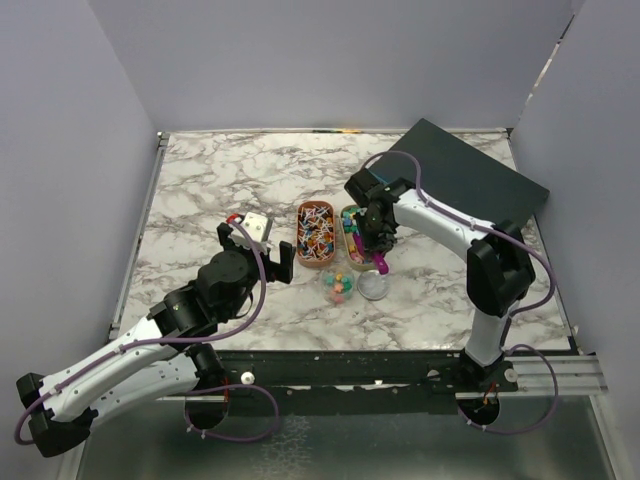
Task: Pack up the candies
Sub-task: Scoop the fake candies from the storage box.
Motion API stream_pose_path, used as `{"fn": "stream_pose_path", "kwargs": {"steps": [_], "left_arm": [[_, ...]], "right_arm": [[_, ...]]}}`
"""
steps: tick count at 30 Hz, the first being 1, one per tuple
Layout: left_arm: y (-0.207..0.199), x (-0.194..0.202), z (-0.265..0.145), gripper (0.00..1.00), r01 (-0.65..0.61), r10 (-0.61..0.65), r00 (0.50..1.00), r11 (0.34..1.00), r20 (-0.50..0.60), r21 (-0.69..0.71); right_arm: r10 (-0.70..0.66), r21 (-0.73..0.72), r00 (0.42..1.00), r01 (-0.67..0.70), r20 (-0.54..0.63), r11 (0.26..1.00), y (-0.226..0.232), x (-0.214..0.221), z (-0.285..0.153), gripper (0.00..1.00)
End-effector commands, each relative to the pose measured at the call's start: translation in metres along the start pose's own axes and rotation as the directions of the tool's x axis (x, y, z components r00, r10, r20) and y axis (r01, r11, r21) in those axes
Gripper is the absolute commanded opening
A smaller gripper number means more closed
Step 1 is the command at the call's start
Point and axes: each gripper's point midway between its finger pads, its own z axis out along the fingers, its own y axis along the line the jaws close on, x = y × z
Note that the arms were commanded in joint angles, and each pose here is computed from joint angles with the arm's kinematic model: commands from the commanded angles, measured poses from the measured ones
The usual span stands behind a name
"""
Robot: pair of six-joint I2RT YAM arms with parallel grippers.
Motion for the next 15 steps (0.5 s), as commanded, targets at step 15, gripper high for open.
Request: {"fn": "stream_pose_path", "kwargs": {"steps": [15], "left_arm": [[0.010,0.007,0.000,0.99,-0.031,0.030,0.999,0.998,-0.016,-0.048]], "right_arm": [[0.002,0.021,0.998,-0.003,0.066,1.000,-0.004,-0.029,0.037,0.01]]}}
